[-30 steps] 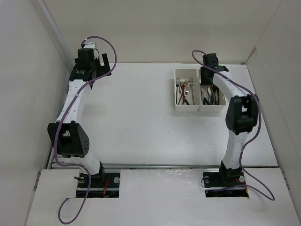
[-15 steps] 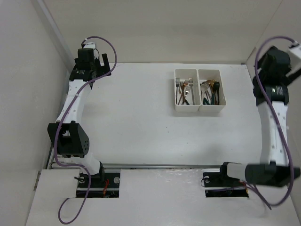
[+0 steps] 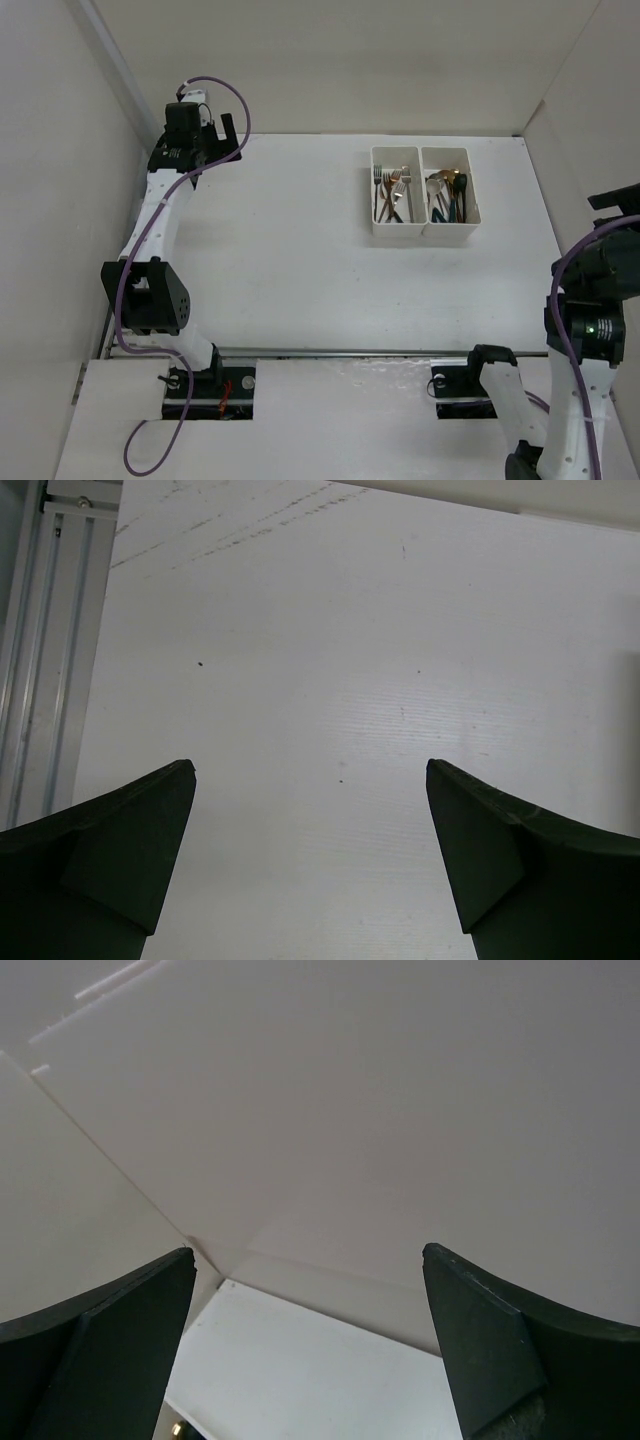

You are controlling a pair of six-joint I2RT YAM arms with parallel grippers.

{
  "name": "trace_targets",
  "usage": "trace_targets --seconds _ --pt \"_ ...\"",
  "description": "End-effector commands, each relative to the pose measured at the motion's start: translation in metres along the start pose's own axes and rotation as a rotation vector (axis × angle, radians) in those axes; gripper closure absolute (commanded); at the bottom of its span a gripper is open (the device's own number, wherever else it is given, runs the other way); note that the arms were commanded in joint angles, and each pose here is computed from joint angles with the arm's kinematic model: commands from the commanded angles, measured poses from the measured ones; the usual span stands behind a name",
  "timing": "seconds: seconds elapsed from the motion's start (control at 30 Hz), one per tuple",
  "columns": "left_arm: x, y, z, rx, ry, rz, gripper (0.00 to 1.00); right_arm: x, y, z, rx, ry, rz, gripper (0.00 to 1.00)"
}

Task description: Sort the eating utensils into containers

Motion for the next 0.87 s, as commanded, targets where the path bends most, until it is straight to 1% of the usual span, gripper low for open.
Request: trace_targets --seconds 0.0,0.13,0.33,0.57,0.77,0.8,0.83 --pt "0.02 0.017 -0.014 0.023 -0.073 -0.057 0.0 0.001 -0.014 -0.002 0.064 -0.003 0.039 0.0" --pt "0.021 0.012 -0.013 0.023 -0.07 -0.047 0.0 0.004 -0.017 -0.004 0.057 0.006 0.06 0.0" --pt "0.024 0.016 -0.017 0.022 -0.093 -0.059 0.0 0.008 -0.023 -0.002 0.066 0.037 0.087 0.0" --pt "0.026 0.014 -0.016 0.022 -0.092 -0.058 0.0 0.011 -0.026 -0.003 0.053 0.055 0.088 0.0" --pt "0.025 0.01 -0.015 0.022 -0.089 -0.049 0.0 0.014 -0.021 -0.002 -0.034 0.062 0.08 0.0" --pt "0.025 0.01 -0.015 0.022 -0.089 -0.049 0.0 0.015 -0.016 -0.002 -0.082 0.063 0.067 0.0" --pt "0.025 0.01 -0.015 0.022 -0.089 -0.049 0.0 0.016 -0.016 -0.003 -0.093 0.064 0.058 0.0"
Point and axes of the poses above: each gripper's point midway between its finger pads, its own x axis back along the fingers, its own z axis along the line the jaws close on, y = z × x, the point moved 1 cm from there along x, back along the fingers, and after that the axes turned 8 degrees about x, right-handed, at the moved point
